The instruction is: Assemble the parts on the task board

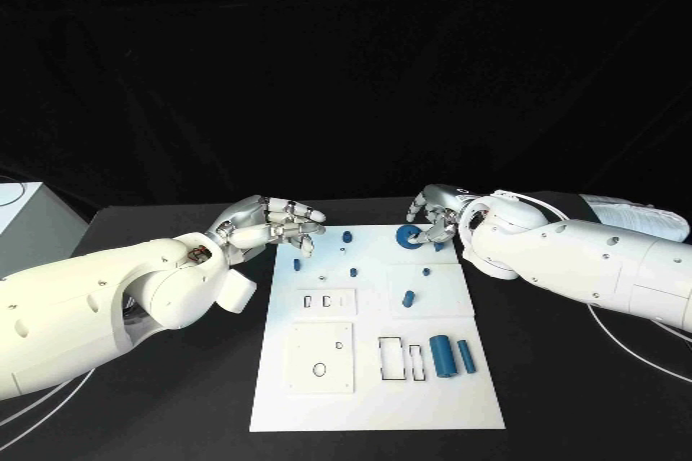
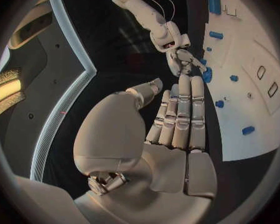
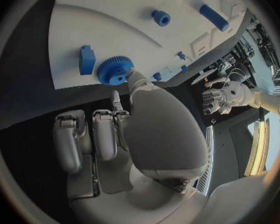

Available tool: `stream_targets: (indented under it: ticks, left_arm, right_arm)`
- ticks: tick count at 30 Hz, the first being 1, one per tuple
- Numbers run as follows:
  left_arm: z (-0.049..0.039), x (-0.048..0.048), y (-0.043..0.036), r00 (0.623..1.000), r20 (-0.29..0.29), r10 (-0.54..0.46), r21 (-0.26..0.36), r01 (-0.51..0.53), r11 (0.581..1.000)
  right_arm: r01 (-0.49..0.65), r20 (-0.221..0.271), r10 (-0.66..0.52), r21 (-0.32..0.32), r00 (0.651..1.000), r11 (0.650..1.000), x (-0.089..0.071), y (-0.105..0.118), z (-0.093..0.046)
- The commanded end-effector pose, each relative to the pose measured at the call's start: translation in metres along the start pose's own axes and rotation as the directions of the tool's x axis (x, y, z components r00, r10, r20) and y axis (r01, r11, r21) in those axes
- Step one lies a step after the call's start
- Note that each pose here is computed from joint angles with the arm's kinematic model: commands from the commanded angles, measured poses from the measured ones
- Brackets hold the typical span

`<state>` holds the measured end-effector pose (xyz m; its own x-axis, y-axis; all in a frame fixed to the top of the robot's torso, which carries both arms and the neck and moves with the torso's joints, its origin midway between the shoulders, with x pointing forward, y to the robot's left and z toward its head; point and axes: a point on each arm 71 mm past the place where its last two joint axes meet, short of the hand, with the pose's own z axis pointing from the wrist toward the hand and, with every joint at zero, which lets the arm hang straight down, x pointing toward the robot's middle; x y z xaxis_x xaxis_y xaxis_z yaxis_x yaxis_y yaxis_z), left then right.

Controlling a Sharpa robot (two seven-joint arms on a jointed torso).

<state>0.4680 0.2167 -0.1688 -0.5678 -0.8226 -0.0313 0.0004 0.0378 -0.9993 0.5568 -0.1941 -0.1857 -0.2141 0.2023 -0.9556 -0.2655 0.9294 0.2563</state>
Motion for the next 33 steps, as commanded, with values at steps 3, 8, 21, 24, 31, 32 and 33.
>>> stream_targets:
  ticks: [3,8,21,24,31,32,33]
  left_arm:
    - [0.0003,0.0027,-0.0009,1.000,-0.023,0.004,0.005,-0.004,1.000]
    - [0.0001,0.0021,-0.0008,1.000,-0.021,0.006,0.004,-0.006,1.000]
    - [-0.0005,0.0017,-0.0009,1.000,-0.021,0.006,0.003,-0.006,1.000]
    - [-0.0007,0.0014,-0.0008,1.000,-0.020,0.006,0.003,-0.006,1.000]
    - [-0.0005,0.0016,-0.0008,1.000,-0.021,0.006,0.003,-0.006,1.000]
    - [-0.0005,0.0015,-0.0008,1.000,-0.021,0.006,0.003,-0.006,1.000]
    - [-0.0005,0.0013,-0.0007,1.000,-0.020,0.006,0.003,-0.006,1.000]
  right_arm:
    - [0.001,-0.014,-0.001,0.012,1.000,1.000,0.002,-0.002,0.001]
    - [0.003,-0.017,-0.003,0.019,1.000,1.000,0.004,-0.004,0.002]
    - [0.003,-0.031,-0.002,0.026,1.000,1.000,0.010,-0.005,0.003]
    - [0.003,-0.038,-0.002,0.026,0.999,1.000,0.011,-0.005,0.003]
    - [0.002,-0.034,-0.001,0.028,0.999,1.000,0.012,-0.005,0.003]
    - [0.001,-0.028,0.000,0.028,1.000,1.000,0.011,-0.006,0.003]
    - [0.002,-0.022,-0.001,0.027,1.000,1.000,0.011,-0.006,0.002]
